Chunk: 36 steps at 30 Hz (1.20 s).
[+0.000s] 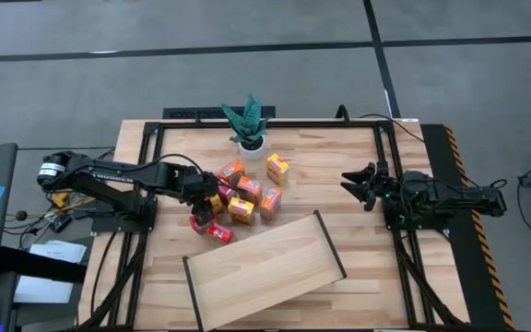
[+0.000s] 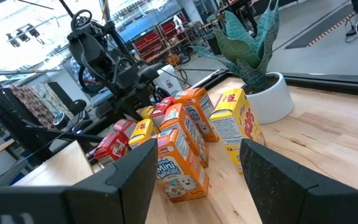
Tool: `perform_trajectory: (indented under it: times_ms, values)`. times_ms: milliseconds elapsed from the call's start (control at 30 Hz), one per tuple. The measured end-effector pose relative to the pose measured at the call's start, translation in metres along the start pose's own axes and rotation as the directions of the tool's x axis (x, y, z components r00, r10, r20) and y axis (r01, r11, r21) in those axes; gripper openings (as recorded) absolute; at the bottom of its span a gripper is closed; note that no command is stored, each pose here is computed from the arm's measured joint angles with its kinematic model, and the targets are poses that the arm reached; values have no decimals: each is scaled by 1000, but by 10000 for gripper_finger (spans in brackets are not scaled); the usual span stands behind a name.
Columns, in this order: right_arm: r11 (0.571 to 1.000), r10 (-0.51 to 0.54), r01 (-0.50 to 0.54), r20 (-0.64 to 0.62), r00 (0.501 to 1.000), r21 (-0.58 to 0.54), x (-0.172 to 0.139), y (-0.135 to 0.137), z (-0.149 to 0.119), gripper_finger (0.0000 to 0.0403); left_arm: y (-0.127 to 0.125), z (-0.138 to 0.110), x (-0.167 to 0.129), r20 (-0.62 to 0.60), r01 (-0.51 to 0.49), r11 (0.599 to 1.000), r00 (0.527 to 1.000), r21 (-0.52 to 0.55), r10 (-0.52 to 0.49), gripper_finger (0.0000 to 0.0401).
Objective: Stack cereal on shelf
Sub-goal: Put the bottom left yellow cereal box on the shelf
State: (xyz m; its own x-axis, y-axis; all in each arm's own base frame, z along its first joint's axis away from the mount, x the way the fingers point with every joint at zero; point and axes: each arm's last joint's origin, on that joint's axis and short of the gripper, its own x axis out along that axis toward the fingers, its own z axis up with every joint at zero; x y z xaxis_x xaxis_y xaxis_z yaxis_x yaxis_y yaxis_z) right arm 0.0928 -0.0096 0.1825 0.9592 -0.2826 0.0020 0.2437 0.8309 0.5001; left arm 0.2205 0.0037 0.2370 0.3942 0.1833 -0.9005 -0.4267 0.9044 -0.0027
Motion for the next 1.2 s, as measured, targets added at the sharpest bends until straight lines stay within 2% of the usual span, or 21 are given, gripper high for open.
perform_trajectory:
  times_ms: [200,400,633,733,833,967,1067,1200]
  values:
    - [1000,0,0,0,1000,0,0,0,0,255,-1,4,-5,14,6,1000,1000,-20,-6,145]
    - [1000,0,0,1,1000,0,0,0,0,255,-2,17,-25,43,13,1000,999,-29,-12,144]
    - [1000,0,0,0,1000,0,0,0,0,255,-2,34,-70,28,56,994,998,-90,-54,144]
    - [1000,0,0,0,1000,0,0,0,0,255,-2,46,-96,86,102,988,992,-119,-92,144]
    - [1000,0,0,0,1000,0,0,0,0,255,-2,61,-126,196,164,977,971,-140,-135,144]
    - [1000,0,0,0,1000,0,0,0,0,255,-6,84,-157,344,240,961,921,-133,-182,144]
    - [1000,0,0,0,1000,0,0,0,0,255,-16,102,-172,423,278,958,878,-74,-222,144]
    - [1000,0,0,0,1000,1,0,0,0,255,-41,130,-181,457,303,953,843,29,-282,144]
